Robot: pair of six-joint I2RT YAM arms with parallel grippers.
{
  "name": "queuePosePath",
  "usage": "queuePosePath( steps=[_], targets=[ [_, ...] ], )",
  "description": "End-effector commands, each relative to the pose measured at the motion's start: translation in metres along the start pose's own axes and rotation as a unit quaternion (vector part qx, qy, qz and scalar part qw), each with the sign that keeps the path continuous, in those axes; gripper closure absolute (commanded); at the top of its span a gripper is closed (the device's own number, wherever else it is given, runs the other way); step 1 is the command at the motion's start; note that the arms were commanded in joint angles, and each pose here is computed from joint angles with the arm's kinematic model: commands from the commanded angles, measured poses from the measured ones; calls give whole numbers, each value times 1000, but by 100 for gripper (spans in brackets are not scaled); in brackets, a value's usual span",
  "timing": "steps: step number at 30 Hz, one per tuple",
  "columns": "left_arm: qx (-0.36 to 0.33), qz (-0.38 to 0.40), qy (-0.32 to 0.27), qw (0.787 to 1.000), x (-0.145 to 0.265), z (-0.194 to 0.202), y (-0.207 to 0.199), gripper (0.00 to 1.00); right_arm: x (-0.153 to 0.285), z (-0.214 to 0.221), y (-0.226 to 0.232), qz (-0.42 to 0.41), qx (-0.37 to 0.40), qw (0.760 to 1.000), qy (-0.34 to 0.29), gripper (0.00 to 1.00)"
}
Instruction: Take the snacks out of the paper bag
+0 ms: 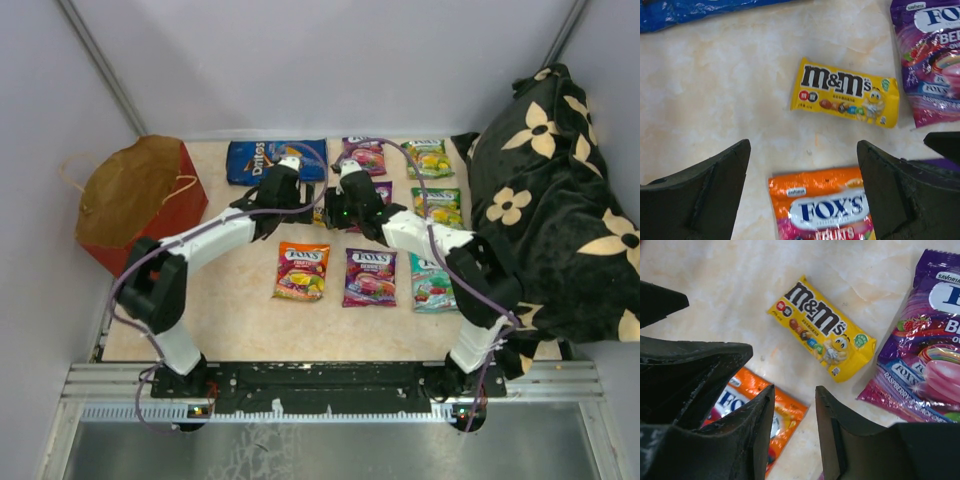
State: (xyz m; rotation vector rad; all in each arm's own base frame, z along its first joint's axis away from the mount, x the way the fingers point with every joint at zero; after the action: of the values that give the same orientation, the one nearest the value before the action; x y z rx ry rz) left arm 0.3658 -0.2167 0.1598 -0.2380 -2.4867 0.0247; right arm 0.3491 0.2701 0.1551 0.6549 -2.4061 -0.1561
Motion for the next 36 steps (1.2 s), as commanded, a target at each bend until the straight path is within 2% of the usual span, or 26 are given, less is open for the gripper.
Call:
queuePosePath(
  steps=[1,9,17,19,23,25,31,36],
  targets=[
    [-17,1,16,1000,-34,-6,-1,8,-24,-18,-7,7,10,1000,-4,61],
    [-6,-2,16,1000,-88,-11,14,13,-63,-5,-19,34,24,999,28,63],
    [-21,26,22,999,-110,-1,8,15,-84,12,-27,45,31,997,51,65],
    [-20,29,27,999,-113,5,7,20,-90,18,-30,45,35,997,58,65],
    [-22,22,34,999,-115,13,11,39,-100,22,-27,19,62,996,63,65],
    [-22,15,39,999,-116,16,15,43,-104,24,-27,9,80,995,66,65],
    [1,-16,70,997,-112,35,43,52,-114,25,-22,-28,122,989,78,65],
    [26,-36,77,996,-100,44,70,53,-124,23,-16,-52,124,988,81,65]
  ],
)
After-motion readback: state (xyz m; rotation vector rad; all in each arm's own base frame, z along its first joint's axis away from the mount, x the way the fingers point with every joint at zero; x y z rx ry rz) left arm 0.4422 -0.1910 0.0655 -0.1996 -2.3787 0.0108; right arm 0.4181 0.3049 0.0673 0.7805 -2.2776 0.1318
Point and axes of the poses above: each gripper's point midway between its finger pads, its own x axis back along the fingers, its own y axis along the line the jaws close on, z = x × y, the point moved 5 cm from there along x, back along the fingers, and after that the axes turned 1 degree about x, right-handed, at the moved point
